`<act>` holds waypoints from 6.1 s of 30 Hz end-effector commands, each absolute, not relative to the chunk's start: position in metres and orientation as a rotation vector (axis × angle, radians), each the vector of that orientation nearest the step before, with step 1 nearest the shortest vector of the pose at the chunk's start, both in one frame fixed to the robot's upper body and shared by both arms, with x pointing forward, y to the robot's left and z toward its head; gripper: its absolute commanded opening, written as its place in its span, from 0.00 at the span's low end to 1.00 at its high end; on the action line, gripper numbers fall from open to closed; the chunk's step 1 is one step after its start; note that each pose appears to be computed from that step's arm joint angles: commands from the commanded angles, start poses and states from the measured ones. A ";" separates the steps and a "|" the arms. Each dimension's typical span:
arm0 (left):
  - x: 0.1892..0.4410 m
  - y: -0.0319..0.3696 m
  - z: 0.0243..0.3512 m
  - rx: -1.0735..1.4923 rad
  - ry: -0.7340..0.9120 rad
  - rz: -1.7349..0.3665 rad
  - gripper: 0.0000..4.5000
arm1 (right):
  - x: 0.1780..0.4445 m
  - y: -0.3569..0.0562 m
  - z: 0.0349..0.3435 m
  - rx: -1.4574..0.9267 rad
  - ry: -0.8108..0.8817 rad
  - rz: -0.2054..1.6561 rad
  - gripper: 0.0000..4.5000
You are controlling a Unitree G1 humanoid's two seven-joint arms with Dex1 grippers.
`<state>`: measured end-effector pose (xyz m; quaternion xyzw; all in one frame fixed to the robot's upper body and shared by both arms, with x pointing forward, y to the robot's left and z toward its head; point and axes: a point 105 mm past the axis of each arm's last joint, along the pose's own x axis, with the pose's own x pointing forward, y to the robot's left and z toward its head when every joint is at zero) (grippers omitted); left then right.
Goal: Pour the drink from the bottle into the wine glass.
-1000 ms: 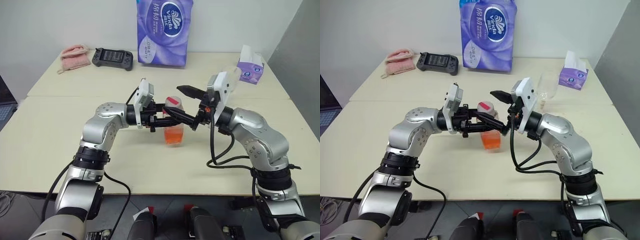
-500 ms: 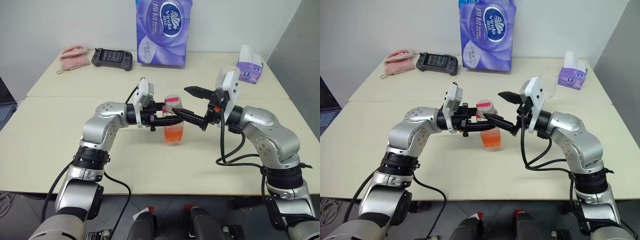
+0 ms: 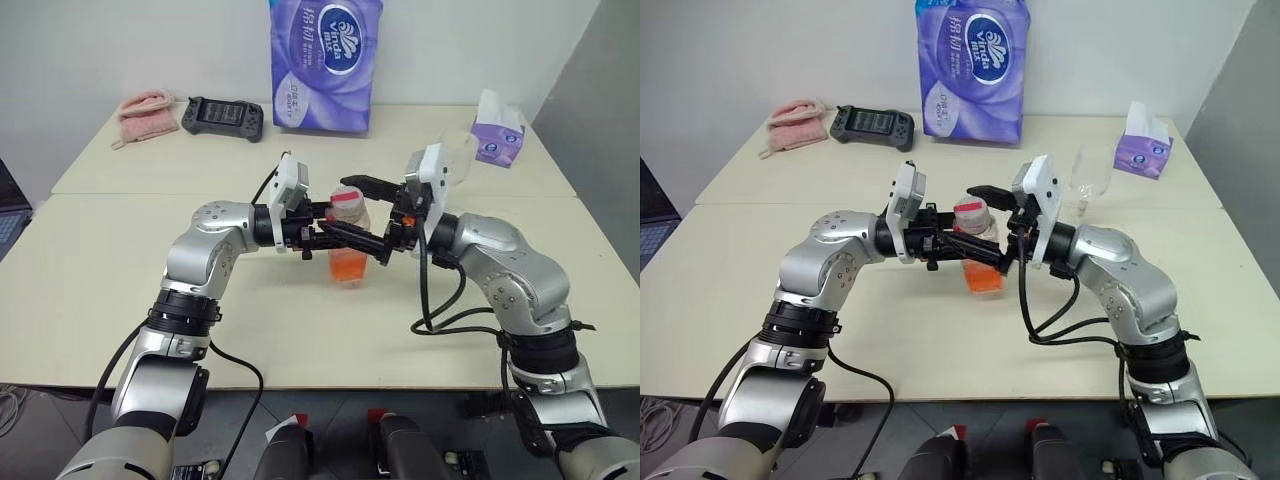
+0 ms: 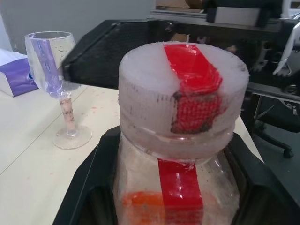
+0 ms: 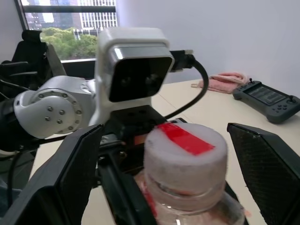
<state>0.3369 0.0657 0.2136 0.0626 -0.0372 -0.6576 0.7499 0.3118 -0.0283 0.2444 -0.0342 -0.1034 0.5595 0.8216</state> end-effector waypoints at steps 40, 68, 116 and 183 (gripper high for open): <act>0.336 0.064 0.225 0.180 -0.146 -1.430 0.48 | 0.347 -0.162 0.087 -0.168 0.117 0.290 0.98; 0.425 0.177 0.252 0.260 -0.303 -0.395 0.48 | 0.272 -0.079 0.256 -0.146 -0.234 1.140 1.00; 0.450 0.267 0.185 0.037 -0.073 -0.077 0.99 | 0.282 -0.063 0.253 -0.130 -0.235 1.136 1.00; 0.317 0.130 0.212 0.152 -0.098 -1.009 0.99 | 0.472 -0.176 0.158 -0.008 -0.024 0.183 1.00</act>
